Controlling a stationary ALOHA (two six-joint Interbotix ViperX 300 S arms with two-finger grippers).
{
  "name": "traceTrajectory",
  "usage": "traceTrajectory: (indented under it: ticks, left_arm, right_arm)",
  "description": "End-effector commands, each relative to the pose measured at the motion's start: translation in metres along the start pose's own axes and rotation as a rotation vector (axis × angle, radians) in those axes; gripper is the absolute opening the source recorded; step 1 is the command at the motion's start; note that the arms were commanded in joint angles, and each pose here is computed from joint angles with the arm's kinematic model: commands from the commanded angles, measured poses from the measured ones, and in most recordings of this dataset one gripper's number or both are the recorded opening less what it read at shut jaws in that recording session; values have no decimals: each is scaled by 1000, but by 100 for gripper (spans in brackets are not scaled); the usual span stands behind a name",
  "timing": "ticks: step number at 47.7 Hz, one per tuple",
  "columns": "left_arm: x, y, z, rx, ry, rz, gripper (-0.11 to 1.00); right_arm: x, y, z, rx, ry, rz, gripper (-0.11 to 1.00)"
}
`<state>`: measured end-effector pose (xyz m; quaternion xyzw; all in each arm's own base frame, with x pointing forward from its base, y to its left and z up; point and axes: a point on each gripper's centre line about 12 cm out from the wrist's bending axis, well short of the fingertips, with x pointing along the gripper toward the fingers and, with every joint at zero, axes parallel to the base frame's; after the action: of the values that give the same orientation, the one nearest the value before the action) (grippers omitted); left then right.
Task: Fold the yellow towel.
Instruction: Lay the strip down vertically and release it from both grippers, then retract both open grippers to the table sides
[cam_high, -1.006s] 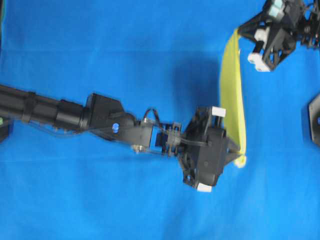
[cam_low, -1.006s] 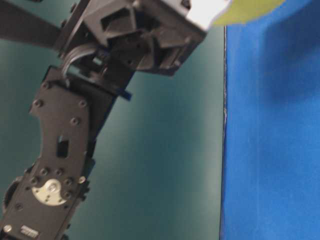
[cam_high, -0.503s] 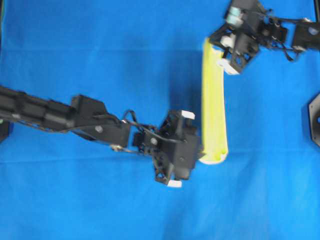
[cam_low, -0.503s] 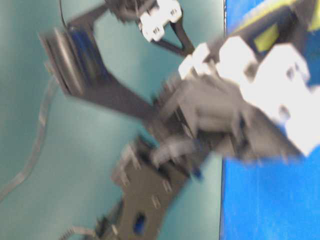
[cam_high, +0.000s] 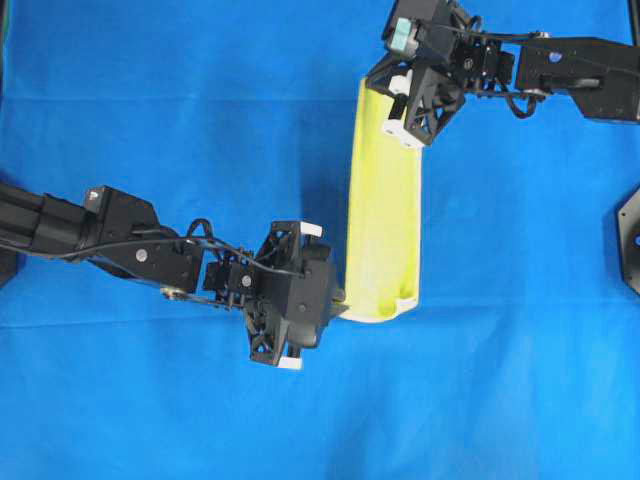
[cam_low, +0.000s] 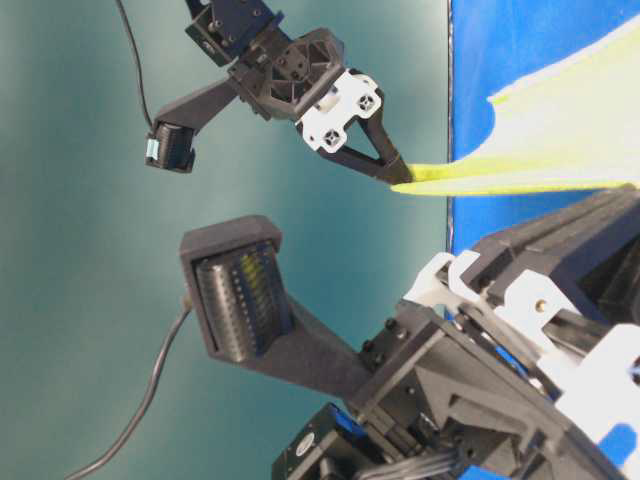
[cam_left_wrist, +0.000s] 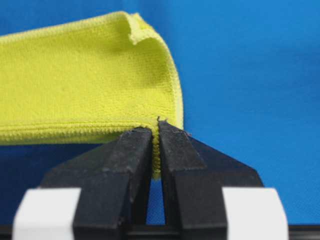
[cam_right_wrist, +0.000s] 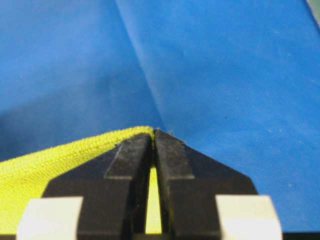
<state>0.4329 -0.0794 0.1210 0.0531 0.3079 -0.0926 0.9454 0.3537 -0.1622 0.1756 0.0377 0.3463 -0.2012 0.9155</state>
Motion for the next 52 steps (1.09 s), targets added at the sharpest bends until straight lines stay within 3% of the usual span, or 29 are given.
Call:
traceTrajectory:
  ticks: [1,5,12,17,22,24,35,44,52]
  left_arm:
    - [-8,-16,19,25,-60,-28,2]
    - [-7,-15,20,23,-61,-26,5]
    - [-8,-13,19,22,-61,-22,36]
    - [-10,-10,19,20,-52,-18,64]
    - [-17,-5,19,14,-36,-10,78]
    - [-20,-2,21,10,-28,-6,79]
    - [-57,1,33,7,18,-7,77]
    - [-95,1,37,7,21,-9,77]
    - [-117,6,33,-2,-3,4,77]
  right_arm:
    - [-2,-1,13,-3,-39,0,3]
    - [2,1,10,-4,-27,4,3]
    - [7,2,7,3,-15,7,6]
    - [7,3,8,5,-24,10,34]
    - [7,3,8,3,-24,10,62]
    - [6,2,10,3,-28,10,66]
    - [-9,0,15,4,-39,-3,60]
    - [-45,-2,23,12,-91,-17,60]
    - [-79,1,16,28,-141,-5,60]
